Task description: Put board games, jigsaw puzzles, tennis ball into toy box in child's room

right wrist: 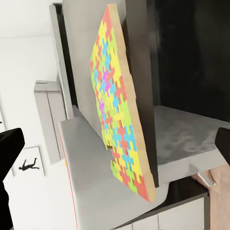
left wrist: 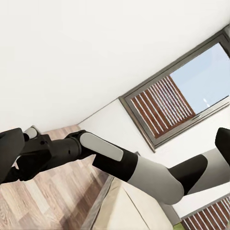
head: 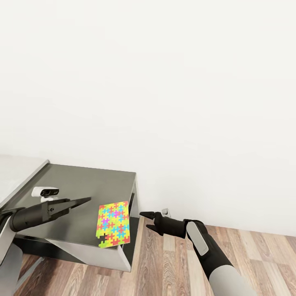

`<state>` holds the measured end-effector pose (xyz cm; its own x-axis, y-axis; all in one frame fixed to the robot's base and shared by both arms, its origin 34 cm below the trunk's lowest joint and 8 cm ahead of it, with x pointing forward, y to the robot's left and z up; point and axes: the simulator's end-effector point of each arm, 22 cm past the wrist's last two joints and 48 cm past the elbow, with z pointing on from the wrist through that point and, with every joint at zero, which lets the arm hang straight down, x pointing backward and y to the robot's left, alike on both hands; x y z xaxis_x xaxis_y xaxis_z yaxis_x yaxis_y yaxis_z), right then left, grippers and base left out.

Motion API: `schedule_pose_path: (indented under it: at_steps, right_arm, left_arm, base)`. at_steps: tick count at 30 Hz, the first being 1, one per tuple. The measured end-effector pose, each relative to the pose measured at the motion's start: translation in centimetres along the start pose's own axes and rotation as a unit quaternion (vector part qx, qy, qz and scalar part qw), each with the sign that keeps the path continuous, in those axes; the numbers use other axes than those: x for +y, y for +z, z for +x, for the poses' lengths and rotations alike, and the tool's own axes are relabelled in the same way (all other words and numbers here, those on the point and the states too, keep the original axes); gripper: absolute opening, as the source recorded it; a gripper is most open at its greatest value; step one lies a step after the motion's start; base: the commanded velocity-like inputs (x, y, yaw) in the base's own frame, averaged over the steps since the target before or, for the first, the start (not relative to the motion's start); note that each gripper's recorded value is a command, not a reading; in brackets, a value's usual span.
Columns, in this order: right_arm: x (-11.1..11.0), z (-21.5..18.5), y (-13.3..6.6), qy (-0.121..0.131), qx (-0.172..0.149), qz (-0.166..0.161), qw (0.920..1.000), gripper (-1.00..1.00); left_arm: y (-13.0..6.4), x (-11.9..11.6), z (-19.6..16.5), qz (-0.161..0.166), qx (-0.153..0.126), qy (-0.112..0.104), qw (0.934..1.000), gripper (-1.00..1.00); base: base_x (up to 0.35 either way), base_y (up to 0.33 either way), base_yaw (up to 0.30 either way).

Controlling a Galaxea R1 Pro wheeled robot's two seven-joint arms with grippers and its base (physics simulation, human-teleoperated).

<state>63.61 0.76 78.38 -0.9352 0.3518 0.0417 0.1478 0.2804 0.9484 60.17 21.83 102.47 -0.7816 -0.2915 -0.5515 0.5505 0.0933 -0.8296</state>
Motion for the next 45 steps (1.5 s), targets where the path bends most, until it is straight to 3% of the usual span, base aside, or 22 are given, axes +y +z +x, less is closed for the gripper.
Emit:
schedule_pose_path:
  at_steps: [45]
  right_arm:
    - [-0.12, 0.02, -0.04, 0.000, 0.000, 0.001, 1.0000, 1.00]
  left_arm:
    - [0.13, 0.18, 0.12, 0.000, -0.002, 0.000, 1.0000, 1.00]
  base:
    - [0.000, 0.052, 0.000]
